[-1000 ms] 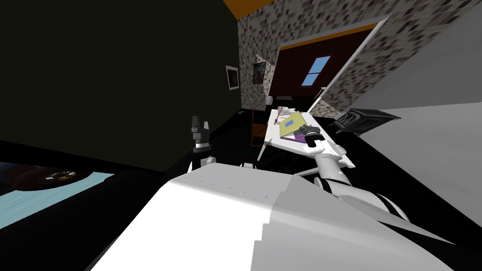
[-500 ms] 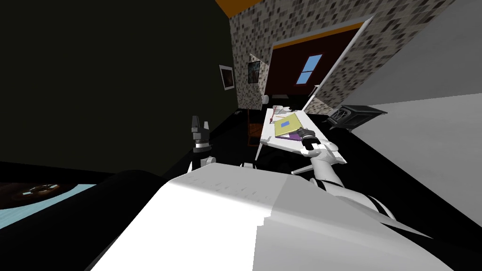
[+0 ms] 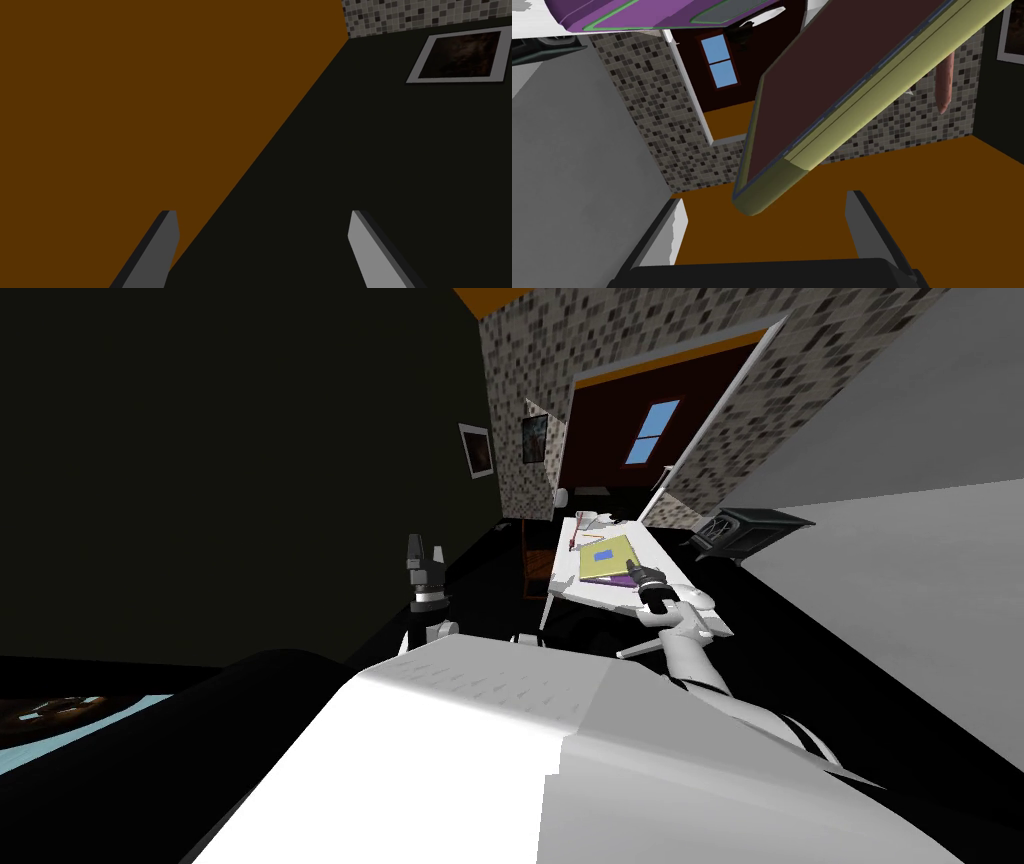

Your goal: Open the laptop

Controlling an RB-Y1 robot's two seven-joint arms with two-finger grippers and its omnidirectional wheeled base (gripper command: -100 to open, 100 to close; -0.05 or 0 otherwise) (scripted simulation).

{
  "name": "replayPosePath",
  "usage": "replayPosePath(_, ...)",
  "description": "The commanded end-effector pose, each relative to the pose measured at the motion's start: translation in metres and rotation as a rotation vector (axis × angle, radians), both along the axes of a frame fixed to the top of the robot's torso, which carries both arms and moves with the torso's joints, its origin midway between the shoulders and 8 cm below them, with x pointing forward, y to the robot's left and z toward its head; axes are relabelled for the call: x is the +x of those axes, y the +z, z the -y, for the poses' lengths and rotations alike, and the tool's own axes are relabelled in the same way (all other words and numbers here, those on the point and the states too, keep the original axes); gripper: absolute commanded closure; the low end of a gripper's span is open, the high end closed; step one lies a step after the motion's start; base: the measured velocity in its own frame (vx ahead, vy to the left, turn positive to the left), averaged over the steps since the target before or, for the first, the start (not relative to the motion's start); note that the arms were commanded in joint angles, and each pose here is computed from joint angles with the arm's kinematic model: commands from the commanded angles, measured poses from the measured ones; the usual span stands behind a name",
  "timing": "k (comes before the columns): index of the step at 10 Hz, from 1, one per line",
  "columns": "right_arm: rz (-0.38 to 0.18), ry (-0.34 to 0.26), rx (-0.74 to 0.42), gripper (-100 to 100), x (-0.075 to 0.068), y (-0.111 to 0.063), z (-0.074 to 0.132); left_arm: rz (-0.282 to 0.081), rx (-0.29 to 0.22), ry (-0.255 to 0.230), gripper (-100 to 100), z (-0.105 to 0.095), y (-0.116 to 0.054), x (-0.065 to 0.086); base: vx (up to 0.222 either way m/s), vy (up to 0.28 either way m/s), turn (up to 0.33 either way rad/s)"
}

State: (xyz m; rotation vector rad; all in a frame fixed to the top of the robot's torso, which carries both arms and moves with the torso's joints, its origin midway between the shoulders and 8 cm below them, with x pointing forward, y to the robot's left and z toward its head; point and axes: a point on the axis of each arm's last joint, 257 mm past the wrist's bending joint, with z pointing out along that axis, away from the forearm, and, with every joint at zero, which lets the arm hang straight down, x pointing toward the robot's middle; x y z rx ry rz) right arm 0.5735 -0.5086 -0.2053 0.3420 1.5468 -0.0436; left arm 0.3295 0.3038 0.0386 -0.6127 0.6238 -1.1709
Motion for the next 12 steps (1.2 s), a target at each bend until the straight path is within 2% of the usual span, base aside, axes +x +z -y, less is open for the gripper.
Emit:
replayPosePath(1,0.005,-0.013,-0.005,-100,-0.005,0.011,0.005,0.0,0.0,0.0,0,0.0,0.0,0.0,0.009,0.005,-0.001)
replayPosePath(3,-0.004,-0.025,-0.004,-100,-0.012,0.018,0.011,0.0,0.0,0.0,0,0.0,0.0,0.0,0.012,0.001,0.011)
replayPosePath(8,0.003,-0.016,-0.003,-100,-0.019,0.039,0.005,0.0,0.0,0.0,0,0.0,0.0,0.0,0.014,-0.003,0.007)
replayPosePath(9,-0.009,-0.019,0.002,-100,-0.023,0.038,0.005,0.0,0.0,0.0,0,0.0,0.0,0.0,0.017,-0.001,0.013)
replayPosePath(11,-0.006,-0.009,0.005,-100,-0.025,0.045,-0.001,0.0,0.0,0.0,0,0.0,0.0,0.0,0.012,-0.003,0.006)
replayPosePath(12,-0.003,-0.01,0.002,-100,-0.023,0.043,0.0,0.0,0.0,0.0,0,0.0,0.0,0.0,0.006,-0.002,0.002)
